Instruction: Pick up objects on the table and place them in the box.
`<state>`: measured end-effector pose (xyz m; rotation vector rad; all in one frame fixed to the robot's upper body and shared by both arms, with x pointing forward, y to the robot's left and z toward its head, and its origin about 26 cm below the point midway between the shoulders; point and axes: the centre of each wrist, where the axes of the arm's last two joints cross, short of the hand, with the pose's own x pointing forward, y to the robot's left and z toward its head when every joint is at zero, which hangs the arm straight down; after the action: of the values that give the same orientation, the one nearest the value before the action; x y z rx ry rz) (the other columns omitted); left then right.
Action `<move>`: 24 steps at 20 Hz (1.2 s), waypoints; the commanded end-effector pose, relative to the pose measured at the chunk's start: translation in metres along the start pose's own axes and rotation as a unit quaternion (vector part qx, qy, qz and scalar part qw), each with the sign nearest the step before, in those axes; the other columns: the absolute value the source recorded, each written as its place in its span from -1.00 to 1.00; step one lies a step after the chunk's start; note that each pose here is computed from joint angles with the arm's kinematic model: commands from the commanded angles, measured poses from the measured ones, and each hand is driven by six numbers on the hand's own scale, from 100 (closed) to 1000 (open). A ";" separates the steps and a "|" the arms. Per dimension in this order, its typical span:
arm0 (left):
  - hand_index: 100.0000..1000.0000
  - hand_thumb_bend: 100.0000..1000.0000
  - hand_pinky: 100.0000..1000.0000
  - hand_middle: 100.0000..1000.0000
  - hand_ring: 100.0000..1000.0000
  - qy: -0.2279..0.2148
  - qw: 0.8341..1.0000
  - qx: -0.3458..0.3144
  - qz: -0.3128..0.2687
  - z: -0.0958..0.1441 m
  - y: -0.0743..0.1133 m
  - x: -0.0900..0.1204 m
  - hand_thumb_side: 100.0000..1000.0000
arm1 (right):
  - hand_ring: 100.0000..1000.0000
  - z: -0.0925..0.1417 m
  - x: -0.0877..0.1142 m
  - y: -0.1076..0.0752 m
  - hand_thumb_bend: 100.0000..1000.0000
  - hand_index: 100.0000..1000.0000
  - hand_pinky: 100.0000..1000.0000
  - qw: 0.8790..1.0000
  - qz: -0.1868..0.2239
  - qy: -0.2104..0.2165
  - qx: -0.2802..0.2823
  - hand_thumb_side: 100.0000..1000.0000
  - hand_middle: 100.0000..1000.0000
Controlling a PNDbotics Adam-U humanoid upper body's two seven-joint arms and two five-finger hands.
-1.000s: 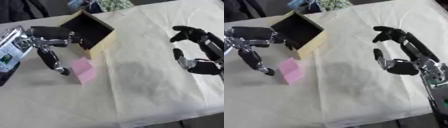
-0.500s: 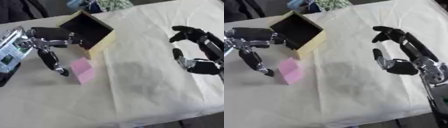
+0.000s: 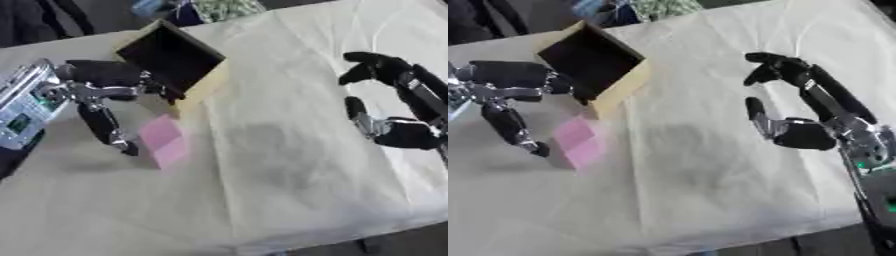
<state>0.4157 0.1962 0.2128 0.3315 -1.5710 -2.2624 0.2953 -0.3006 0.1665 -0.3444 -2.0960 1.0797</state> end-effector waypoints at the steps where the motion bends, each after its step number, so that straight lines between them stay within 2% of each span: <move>1: 0.94 0.28 0.69 0.47 0.58 -0.086 0.983 -0.125 -0.099 0.002 0.005 -0.001 -1.00 | 0.45 -0.002 0.003 -0.006 -1.00 0.86 0.51 1.000 0.006 -0.009 -0.002 -0.42 0.20; 20: 0.92 0.19 0.68 0.44 0.57 -0.082 0.981 -0.142 -0.100 -0.007 -0.005 -0.006 -1.00 | 0.45 -0.003 0.003 -0.006 -1.00 0.86 0.51 1.000 0.004 -0.012 -0.002 -0.40 0.20; 24: 0.86 0.13 0.68 0.38 0.53 -0.080 0.981 -0.145 -0.102 -0.008 -0.006 -0.006 -1.00 | 0.45 -0.003 0.003 -0.006 -1.00 0.86 0.51 1.000 0.003 -0.012 -0.002 -0.40 0.20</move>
<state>0.4220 0.1907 0.1945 0.3448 -1.5262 -2.2767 0.2960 -0.2989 0.1666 -0.3292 -2.1045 1.0758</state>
